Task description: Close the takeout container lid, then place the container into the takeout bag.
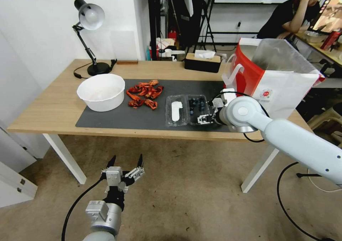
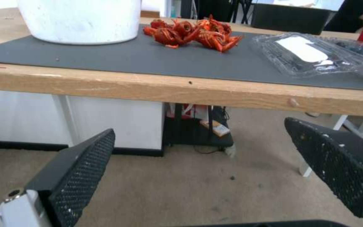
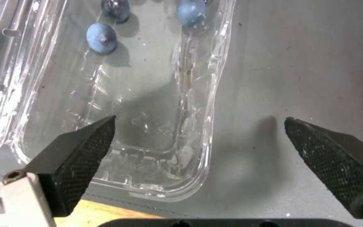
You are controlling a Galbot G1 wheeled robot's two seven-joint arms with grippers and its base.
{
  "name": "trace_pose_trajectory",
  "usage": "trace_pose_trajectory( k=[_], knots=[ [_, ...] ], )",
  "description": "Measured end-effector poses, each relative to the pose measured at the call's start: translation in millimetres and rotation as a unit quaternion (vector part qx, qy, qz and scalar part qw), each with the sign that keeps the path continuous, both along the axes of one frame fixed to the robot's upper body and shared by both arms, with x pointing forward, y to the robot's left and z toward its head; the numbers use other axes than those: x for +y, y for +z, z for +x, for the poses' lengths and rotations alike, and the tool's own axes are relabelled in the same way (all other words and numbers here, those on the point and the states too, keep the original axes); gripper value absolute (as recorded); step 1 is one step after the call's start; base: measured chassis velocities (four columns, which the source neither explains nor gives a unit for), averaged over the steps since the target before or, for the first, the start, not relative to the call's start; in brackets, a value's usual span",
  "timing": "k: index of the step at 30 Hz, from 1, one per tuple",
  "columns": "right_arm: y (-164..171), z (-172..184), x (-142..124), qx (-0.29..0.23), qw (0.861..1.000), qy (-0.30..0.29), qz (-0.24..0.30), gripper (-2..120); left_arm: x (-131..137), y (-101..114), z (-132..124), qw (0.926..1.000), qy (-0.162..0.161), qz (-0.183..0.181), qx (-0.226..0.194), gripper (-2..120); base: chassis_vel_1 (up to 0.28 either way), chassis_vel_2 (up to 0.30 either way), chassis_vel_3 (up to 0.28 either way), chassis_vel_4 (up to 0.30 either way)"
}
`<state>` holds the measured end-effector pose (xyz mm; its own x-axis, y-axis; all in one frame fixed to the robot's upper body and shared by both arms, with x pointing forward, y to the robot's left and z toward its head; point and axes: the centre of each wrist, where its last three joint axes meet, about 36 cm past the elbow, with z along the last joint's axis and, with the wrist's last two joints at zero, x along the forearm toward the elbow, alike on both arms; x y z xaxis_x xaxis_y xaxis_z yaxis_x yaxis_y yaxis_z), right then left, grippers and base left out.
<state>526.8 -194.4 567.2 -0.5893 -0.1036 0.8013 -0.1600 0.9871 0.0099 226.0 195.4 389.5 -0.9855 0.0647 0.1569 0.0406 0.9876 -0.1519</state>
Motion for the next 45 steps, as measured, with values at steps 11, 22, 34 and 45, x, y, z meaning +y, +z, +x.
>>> trace_pose_trajectory(
  k=[11, 22, 34, 45],
  knots=[
    [30.1, 6.5, -13.4, -0.045, 0.997, -0.014, 0.059, 100, 1.1, -0.1, -0.2, 1.0000, 0.001, 0.002, 0.000, 100, 0.000, 0.000, 0.000, 0.000],
    [-37.3, -68.3, -63.4, -0.328, 0.932, 0.082, 0.130, 100, 4.1, -1.5, 2.1, 1.0000, 0.002, 0.003, -0.003, 100, 0.000, 0.000, 0.000, 0.000],
    [-128.4, -148.4, -74.8, -0.520, 0.841, 0.112, 0.102, 100, 2.3, -8.0, 6.1, 1.0000, 0.006, -0.006, -0.002, 100, 0.000, 0.000, 0.000, 0.000],
    [-190.0, -239.8, -85.9, -0.558, 0.824, 0.038, 0.086, 100, -0.4, -10.2, 7.2, 0.9999, -0.001, -0.012, -0.002, 100, 0.000, 0.000, 0.000, 0.000]
  ],
)
